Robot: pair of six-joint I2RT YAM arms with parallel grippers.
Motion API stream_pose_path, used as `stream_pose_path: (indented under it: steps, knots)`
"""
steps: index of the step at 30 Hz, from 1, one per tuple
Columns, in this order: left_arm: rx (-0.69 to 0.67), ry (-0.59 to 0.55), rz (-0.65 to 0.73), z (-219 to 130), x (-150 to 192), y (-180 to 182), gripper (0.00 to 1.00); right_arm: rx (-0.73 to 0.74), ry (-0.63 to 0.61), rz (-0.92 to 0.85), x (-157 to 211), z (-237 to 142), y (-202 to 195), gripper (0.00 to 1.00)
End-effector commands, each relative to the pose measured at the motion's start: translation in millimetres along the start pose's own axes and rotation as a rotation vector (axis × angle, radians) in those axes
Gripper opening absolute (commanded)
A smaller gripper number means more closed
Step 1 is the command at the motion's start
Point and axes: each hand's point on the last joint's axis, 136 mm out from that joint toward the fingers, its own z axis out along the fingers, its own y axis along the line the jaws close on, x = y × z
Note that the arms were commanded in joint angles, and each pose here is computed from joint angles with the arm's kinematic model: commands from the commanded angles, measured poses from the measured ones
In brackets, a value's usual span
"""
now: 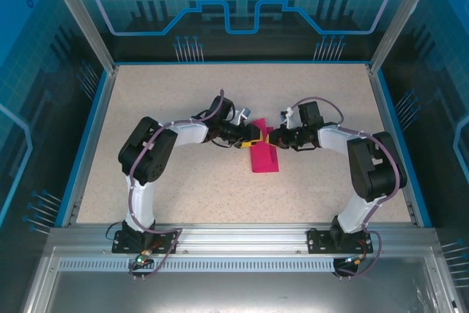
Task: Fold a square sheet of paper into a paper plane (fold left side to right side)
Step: First fold in half a square sheet of paper at the center of the table.
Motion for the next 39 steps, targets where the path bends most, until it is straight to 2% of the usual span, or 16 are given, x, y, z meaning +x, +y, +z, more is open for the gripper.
stream_pose_path:
  steps: [1, 9, 17, 23, 26, 29, 32, 35, 39]
  knots:
    - [-0.037, -0.03, 0.028, -16, 3, -8, 0.51, 0.073, 0.017, 0.017, 6, -2, -18, 0.0]
    - [-0.225, -0.053, -0.095, -24, 10, 29, 0.54, 0.205, 0.014, 0.029, 12, -8, -44, 0.0]
    - [-0.249, -0.01, -0.127, 4, 9, 36, 0.53, 0.234, 0.029, 0.049, 16, -4, -54, 0.01]
    - [-0.277, 0.004, -0.14, 15, 10, 41, 0.47, 0.224, 0.032, 0.043, 15, -1, -53, 0.05]
    - [-0.301, 0.017, -0.141, 20, 12, 45, 0.43, 0.238, 0.005, 0.029, 10, -6, -52, 0.11]
    - [-0.342, 0.016, -0.15, 20, 14, 54, 0.41, 0.295, -0.047, 0.01, 10, -18, -58, 0.3]
    - [-0.352, 0.019, -0.159, 22, 15, 59, 0.4, 0.351, -0.082, -0.019, 7, -32, -60, 0.42]
    - [-0.36, 0.027, -0.162, 24, 16, 62, 0.4, 0.42, -0.074, -0.034, 11, -41, -68, 0.47]
    - [-0.373, 0.042, -0.161, 25, 19, 65, 0.4, 0.501, -0.058, -0.01, 18, -46, -84, 0.45]
